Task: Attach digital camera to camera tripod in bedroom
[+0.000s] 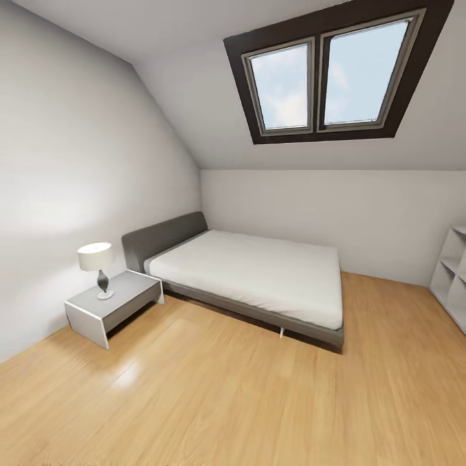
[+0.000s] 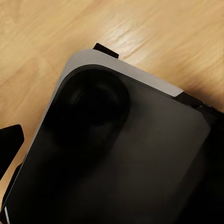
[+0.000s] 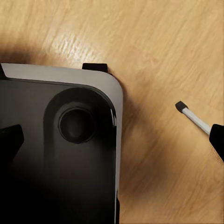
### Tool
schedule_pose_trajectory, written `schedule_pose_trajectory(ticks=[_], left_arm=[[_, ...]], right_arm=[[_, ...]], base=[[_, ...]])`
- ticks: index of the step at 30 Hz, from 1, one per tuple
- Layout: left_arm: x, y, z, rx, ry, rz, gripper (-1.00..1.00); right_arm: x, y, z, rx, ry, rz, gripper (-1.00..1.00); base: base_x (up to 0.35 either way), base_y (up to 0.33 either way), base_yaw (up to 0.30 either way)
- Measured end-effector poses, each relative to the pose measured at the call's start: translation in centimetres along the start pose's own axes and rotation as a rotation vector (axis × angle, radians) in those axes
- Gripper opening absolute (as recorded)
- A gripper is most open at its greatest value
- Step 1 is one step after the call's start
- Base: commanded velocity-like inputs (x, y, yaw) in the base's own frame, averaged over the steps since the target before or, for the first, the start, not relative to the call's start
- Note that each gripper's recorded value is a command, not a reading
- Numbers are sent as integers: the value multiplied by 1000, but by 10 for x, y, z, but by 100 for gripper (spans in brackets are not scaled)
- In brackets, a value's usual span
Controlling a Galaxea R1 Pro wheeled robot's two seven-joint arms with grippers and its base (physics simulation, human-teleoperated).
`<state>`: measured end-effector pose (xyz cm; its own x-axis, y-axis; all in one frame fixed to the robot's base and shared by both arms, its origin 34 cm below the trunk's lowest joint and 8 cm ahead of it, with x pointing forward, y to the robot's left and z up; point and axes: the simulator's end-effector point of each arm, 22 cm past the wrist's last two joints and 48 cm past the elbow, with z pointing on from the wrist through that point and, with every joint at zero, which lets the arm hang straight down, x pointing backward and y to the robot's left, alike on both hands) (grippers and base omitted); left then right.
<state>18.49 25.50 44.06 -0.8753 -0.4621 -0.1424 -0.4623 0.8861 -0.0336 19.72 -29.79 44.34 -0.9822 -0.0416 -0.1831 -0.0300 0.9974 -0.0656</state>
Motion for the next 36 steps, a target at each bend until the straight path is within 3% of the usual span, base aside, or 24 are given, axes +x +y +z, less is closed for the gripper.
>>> schedule_pose_trajectory(ticks=[13, 23, 36], left_arm=[[0, 0, 0, 1, 0, 1, 100], [1, -1, 0, 2, 1, 4, 100], [1, -2, 0, 3, 1, 8, 100]], right_arm=[[0, 0, 0, 0, 0, 1, 100], [0, -15, 0, 18, 0, 0, 100], [1, -17, 0, 21, 0, -1, 100]], base=[[0, 0, 222], [13, -15, 26], [117, -202, 1]])
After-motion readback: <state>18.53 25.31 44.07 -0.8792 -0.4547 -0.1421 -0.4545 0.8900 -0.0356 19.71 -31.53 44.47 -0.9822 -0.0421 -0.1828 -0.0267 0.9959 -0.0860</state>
